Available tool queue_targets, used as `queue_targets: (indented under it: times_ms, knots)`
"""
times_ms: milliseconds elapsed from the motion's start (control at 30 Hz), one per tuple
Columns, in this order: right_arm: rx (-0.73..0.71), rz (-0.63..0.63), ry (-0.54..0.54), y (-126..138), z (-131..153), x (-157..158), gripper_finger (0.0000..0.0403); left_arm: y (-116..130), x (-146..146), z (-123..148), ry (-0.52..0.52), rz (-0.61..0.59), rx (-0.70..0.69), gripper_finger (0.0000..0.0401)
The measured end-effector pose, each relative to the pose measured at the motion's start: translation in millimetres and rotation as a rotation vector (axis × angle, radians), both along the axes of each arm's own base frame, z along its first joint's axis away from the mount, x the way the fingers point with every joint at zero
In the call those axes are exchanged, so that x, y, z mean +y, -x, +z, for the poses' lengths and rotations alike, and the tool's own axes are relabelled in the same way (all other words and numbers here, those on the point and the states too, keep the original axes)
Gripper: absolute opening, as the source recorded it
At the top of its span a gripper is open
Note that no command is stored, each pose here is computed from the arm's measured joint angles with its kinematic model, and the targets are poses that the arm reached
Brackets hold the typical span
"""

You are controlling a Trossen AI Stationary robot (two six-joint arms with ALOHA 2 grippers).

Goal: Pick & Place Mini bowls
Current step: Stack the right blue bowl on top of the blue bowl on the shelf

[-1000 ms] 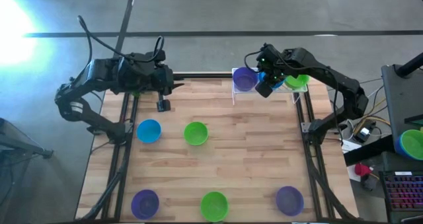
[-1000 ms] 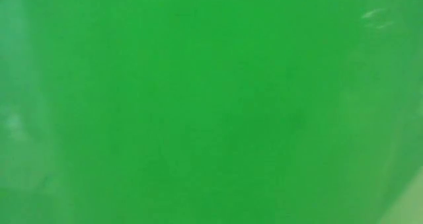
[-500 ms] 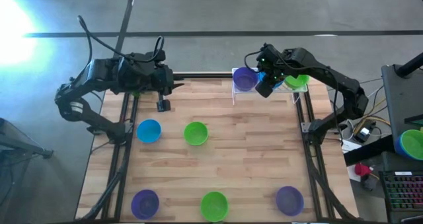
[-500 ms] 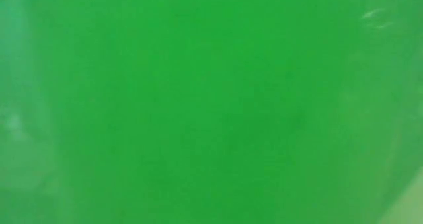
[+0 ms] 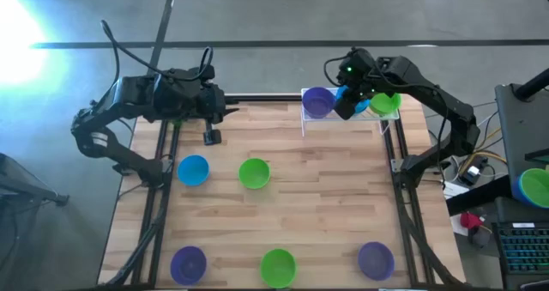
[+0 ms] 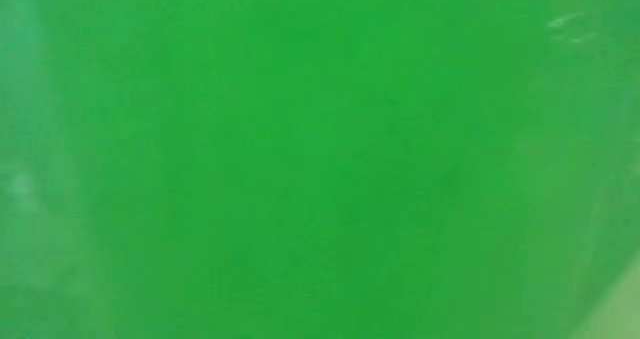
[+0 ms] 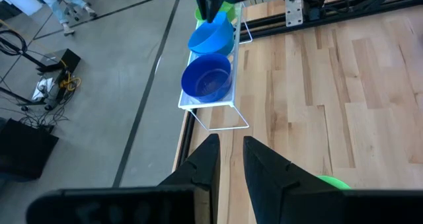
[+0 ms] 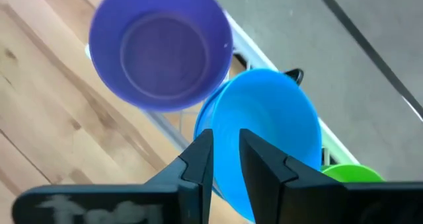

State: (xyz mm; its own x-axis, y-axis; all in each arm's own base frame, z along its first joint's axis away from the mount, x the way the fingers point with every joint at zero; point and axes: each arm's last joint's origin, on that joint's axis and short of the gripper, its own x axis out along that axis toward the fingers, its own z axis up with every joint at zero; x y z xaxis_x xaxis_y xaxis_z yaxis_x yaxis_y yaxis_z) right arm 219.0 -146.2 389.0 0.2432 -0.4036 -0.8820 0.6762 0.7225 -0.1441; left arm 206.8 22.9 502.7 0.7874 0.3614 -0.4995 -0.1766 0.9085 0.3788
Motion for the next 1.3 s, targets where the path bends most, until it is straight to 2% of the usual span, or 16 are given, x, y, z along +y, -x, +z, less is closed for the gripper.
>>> queue_targets:
  times_ms: [200, 633, 967, 1300]
  knots:
    - [-0.003, 0.0, 0.002, 2.1, 5.9, 1.4, 0.0069, 0.0, 0.0, 0.0, 0.0, 0.0, 0.0, 0.0062]
    - [0.103, -0.018, -0.075, 1.1, -29.5, 0.7, 0.0061, 0.1, 0.0, 0.0, 0.0, 0.0, 0.0, 0.0062]
    - [0.11, -0.054, -0.095, 0.8, -37.7, 0.5, 0.0062, 0.0, 0.0, 0.0, 0.0, 0.0, 0.0, 0.0062]
    - [0.172, -0.053, -0.133, 2.2, -57.4, 1.4, 0.0062, 0.0, -0.1, 0.0, 0.0, 0.0, 0.0, 0.0062]
